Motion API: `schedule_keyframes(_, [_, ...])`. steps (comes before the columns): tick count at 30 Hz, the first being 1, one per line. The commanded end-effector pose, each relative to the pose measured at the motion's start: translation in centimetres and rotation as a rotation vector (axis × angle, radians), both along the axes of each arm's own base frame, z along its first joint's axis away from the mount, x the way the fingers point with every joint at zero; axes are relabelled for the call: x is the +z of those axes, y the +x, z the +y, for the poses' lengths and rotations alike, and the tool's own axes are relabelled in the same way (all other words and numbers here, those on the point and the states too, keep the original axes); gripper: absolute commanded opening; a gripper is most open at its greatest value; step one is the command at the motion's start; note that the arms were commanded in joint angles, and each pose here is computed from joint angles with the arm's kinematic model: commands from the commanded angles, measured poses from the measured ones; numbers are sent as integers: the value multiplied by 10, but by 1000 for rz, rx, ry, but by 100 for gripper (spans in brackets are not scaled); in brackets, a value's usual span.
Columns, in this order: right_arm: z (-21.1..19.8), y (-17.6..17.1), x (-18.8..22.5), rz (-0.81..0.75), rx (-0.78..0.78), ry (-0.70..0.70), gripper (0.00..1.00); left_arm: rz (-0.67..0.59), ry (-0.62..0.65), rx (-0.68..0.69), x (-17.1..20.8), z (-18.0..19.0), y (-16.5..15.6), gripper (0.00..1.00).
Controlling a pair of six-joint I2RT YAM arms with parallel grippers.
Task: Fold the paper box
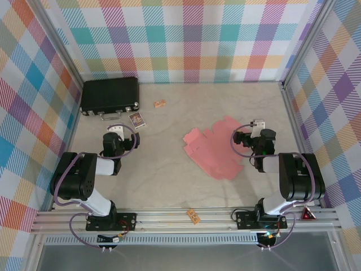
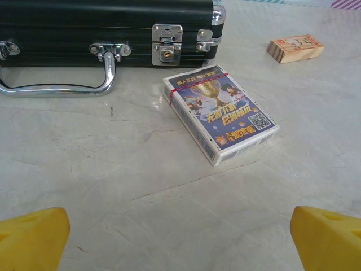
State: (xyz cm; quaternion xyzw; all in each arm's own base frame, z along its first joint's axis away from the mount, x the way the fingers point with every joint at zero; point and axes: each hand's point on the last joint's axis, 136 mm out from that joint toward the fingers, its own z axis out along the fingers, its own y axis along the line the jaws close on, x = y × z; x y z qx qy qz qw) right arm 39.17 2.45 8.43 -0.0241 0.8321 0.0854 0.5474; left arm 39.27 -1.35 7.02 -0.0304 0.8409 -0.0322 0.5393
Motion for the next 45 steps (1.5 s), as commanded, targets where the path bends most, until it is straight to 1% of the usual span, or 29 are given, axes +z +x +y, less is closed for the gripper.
schedule_keyframes(1, [1, 6, 7, -23, 3, -6, 99, -40, 8, -16, 11, -3, 9, 100])
schedule_keyframes(31, [1, 6, 7, -20, 2, -5, 99, -39, 9, -7, 11, -1, 9, 100])
schedule_keyframes(33, [1, 6, 8, -26, 2, -4, 99, -44, 9, 15, 12, 2, 8, 100])
schedule_keyframes(34, [1, 6, 10, -27, 0, -5, 99, -51, 8, 52, 15, 8, 7, 100])
schedule_keyframes(35, [-2, 7, 12, -16, -15, -6, 99, -59, 9, 98, 18, 16, 6, 100])
schedule_keyframes(37, [-7, 8, 21, 14, -48, -1, 99, -65, 15, 138, 27, 22, 3, 100])
schedule_keyframes(40, [-20, 3, 27, 155, -155, 32, 99, -66, 28, 161, 45, 25, -1, 100])
schedule_keyframes(42, [-17, 1, 37, 229, -154, 59, 99, -57, 24, 192, 58, 28, -5, 100])
schedule_keyframes(44, [-16, -3, 44, 298, -180, 102, 99, -35, -34, 230, 71, 30, -9, 100])
schedule_keyframes(45, [-15, -4, 49, 312, -189, 124, 99, -20, -61, 212, 75, 24, -9, 100])
